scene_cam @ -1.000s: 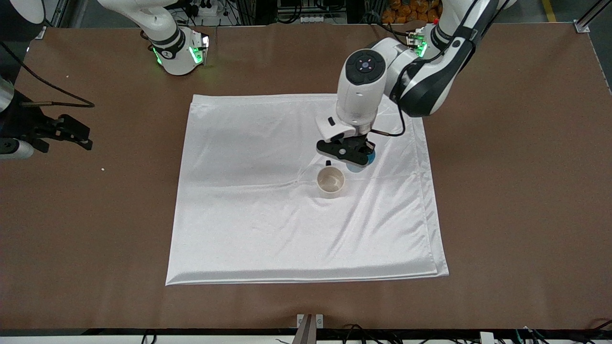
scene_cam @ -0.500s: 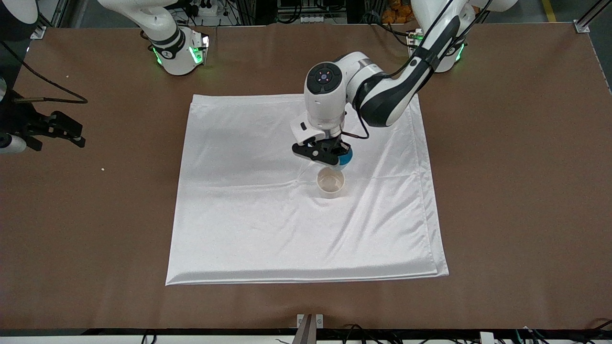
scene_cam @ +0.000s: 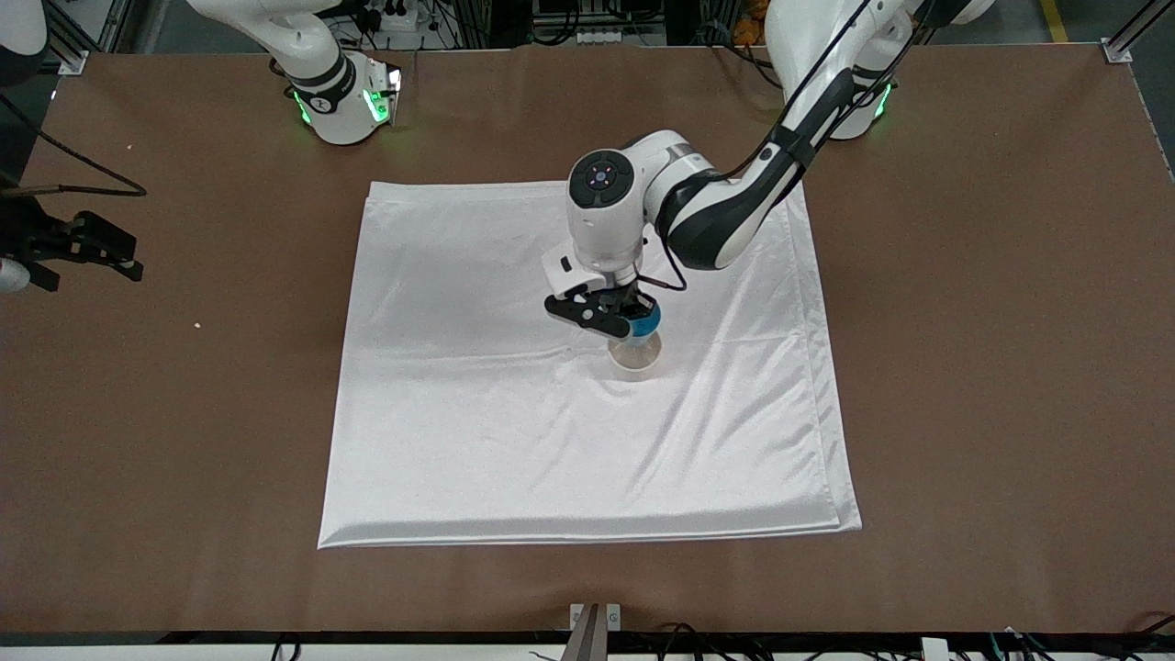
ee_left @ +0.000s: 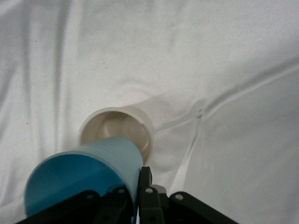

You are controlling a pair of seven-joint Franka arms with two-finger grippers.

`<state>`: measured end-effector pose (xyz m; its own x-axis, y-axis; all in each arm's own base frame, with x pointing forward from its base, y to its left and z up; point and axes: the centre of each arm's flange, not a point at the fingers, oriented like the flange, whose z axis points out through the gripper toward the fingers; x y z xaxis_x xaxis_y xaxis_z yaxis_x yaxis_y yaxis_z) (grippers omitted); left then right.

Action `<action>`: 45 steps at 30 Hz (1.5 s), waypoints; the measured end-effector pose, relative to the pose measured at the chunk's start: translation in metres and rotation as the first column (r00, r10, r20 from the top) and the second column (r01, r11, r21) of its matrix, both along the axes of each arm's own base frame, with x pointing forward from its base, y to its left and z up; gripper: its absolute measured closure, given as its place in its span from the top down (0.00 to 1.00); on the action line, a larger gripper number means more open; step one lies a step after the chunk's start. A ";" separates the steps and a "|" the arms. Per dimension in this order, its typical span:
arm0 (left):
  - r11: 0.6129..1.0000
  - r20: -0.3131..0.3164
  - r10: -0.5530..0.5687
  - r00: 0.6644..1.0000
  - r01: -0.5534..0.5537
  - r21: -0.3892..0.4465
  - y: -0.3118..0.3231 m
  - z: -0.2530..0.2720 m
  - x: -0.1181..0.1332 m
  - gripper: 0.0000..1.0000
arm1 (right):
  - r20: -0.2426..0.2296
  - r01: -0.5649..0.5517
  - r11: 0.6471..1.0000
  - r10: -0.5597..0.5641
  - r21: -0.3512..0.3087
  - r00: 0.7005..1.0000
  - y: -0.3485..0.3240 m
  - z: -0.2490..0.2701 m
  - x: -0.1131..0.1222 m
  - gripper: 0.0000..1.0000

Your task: Place blue cup into white mug on cloth

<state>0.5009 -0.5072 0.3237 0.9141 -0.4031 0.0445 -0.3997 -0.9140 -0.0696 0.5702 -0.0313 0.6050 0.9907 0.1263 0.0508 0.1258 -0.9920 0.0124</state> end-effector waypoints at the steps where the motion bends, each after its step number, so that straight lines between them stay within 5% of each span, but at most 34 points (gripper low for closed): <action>1: 1.000 0.002 -0.001 1.000 0.001 -0.001 -0.001 -0.001 0.000 0.05 | 0.000 -0.001 1.000 0.001 0.000 1.000 0.000 0.000 0.000 1.00; 45: 0.998 0.054 -0.051 0.997 0.048 0.043 -0.002 -0.037 0.007 0.05 | 0.006 -0.040 0.999 0.040 0.003 0.999 0.022 0.010 -0.007 1.00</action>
